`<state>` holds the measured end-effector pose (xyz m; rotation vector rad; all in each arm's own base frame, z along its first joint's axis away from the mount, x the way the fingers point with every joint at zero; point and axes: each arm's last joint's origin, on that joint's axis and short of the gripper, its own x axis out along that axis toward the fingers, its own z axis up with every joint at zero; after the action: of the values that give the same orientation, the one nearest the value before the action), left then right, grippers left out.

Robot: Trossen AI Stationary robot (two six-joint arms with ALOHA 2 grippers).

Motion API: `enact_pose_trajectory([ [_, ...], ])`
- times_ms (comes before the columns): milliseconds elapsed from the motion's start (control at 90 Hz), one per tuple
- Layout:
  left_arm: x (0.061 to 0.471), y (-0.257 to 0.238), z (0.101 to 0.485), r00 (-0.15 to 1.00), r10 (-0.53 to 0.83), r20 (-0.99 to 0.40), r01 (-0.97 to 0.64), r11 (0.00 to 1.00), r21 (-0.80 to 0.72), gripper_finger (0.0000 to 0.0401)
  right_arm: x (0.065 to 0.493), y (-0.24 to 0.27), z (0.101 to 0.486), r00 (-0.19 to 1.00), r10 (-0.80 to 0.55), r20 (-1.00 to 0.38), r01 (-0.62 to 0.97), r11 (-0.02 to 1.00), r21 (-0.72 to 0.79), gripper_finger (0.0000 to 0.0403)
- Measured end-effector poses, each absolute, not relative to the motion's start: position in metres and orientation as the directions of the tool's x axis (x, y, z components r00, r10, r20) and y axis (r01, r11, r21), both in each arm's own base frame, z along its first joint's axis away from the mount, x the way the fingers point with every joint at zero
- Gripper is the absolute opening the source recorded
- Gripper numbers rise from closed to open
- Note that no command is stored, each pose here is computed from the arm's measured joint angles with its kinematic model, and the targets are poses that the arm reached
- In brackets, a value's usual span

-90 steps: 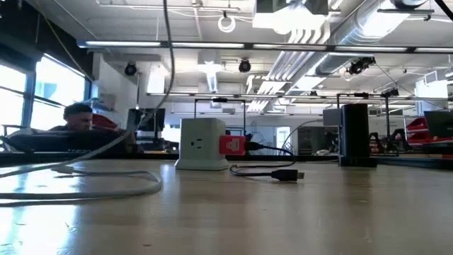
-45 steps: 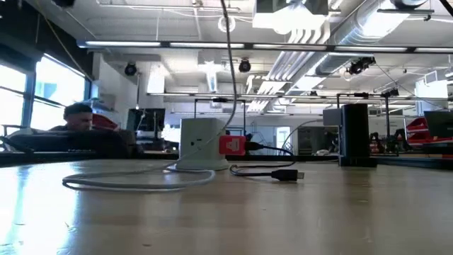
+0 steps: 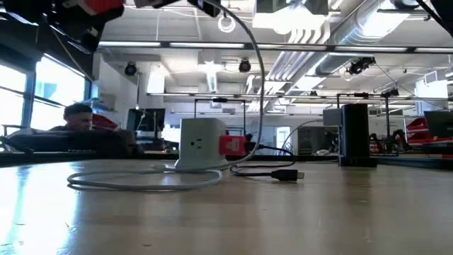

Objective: Insert USB
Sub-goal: Insert the white charger cable into the pink charger adapter

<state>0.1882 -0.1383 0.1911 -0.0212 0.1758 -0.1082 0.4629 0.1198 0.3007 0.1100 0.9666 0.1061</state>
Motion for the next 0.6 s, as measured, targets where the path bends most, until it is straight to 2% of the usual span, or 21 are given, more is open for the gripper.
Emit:
enact_pose_trajectory([
  [200,0.192,-0.132,0.185,0.97,-0.086,-0.227,0.087,0.996,-0.005,0.0118,0.463,0.118,0.299,0.561,0.136,-0.817,-0.008,0.987,0.159,0.0],
  [600,0.196,-0.127,0.188,0.978,-0.065,-0.199,0.075,0.996,0.044,0.0118,0.464,0.128,0.302,0.603,0.117,-0.789,-0.028,0.992,0.126,0.0],
])
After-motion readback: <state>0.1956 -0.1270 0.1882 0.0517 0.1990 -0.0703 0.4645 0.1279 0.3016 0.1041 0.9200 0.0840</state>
